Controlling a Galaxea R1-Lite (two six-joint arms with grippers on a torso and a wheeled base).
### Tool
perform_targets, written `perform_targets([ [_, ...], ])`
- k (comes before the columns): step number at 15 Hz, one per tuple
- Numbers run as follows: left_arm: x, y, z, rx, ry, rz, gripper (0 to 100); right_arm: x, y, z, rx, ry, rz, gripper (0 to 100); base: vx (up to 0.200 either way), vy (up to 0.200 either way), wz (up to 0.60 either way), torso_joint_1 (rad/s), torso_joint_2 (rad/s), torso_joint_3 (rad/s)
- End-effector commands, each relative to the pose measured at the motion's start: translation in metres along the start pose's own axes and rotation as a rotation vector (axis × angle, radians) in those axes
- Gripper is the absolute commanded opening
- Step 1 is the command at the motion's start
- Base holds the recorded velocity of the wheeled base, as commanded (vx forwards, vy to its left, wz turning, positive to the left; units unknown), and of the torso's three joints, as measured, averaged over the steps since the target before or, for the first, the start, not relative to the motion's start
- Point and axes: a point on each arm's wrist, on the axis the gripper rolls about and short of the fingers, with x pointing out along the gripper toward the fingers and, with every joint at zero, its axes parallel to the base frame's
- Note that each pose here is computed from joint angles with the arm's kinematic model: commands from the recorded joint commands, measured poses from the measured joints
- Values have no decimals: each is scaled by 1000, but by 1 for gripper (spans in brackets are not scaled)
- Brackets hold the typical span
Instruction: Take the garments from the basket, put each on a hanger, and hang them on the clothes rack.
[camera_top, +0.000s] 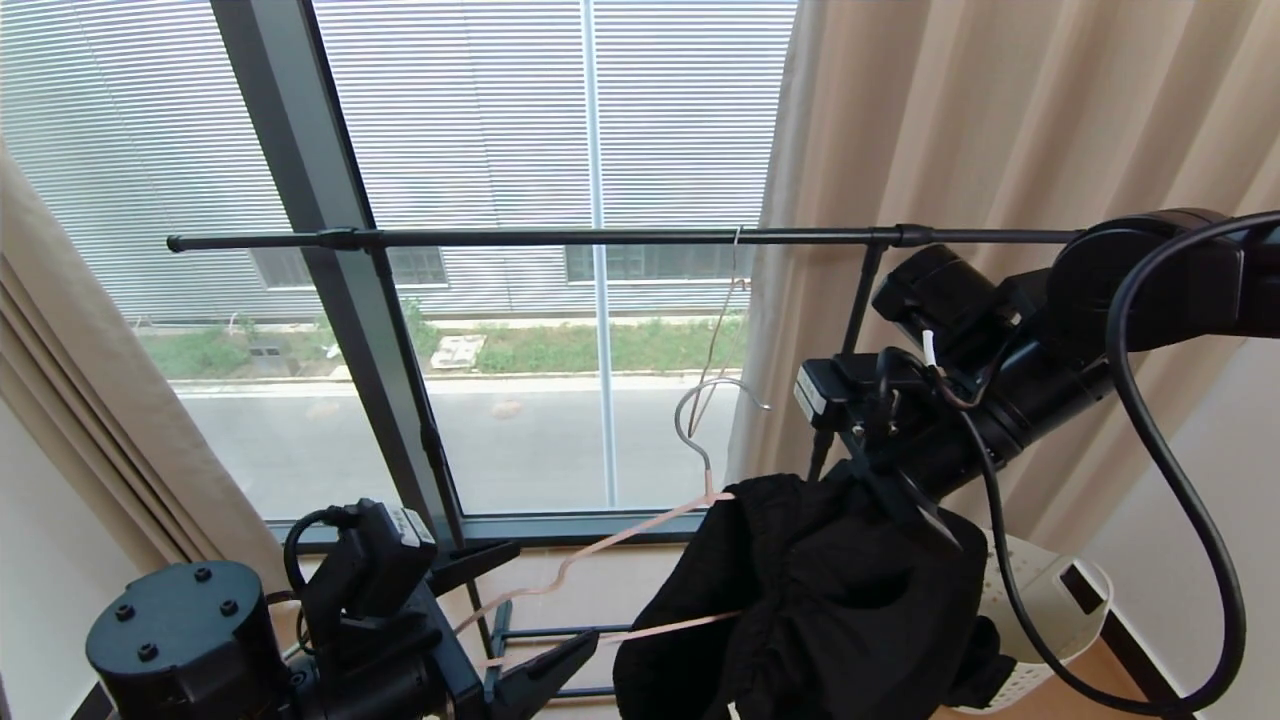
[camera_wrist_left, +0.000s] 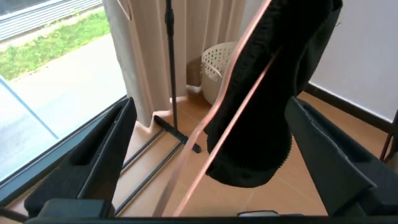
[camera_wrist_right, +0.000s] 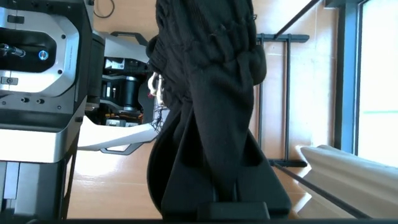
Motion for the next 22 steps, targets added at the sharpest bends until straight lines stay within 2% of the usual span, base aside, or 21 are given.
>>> perform_targets([
  [1, -4, 7, 6, -35, -33, -8, 100, -4, 2, 4, 20, 0, -33, 0, 0, 0, 0, 0, 0, 0],
  [3, -6, 15, 7, -102, -39, -20, 100, -3, 5, 12, 72, 10, -80, 0, 0, 0, 0, 0, 0, 0],
  [4, -3, 23, 13, -137, -70, -2, 100, -6, 7, 14, 97, 3, -88, 0, 0, 0, 0, 0, 0, 0],
  [5, -3, 26, 15, -155, -83, 7, 100, -6, 8, 14, 97, 3, -88, 0, 0, 0, 0, 0, 0, 0],
  [6, -2, 38, 20, -214, -115, 36, 100, -9, 12, 13, 94, 1, -89, 0, 0, 0, 0, 0, 0, 0],
  [8, -3, 50, 18, -244, -112, 42, 100, -7, 13, 11, 98, 2, -91, 0, 0, 0, 0, 0, 0, 0],
  [12, 0, 60, 17, -280, -115, 67, 100, -5, 17, 7, 92, -7, -101, 0, 0, 0, 0, 0, 0, 0],
  [13, 2, 68, 14, -298, -109, 90, 100, -7, 17, 5, 84, -26, -136, 0, 0, 0, 0, 0, 0, 0],
  [17, 3, 67, 13, -315, -105, 87, 100, -5, 17, -2, 178, -25, -246, 0, 0, 0, 0, 0, 0, 0],
  [22, 6, 68, 6, -315, -74, 88, 100, 0, 20, -4, 215, -89, -365, 0, 0, 0, 0, 0, 0, 0],
])
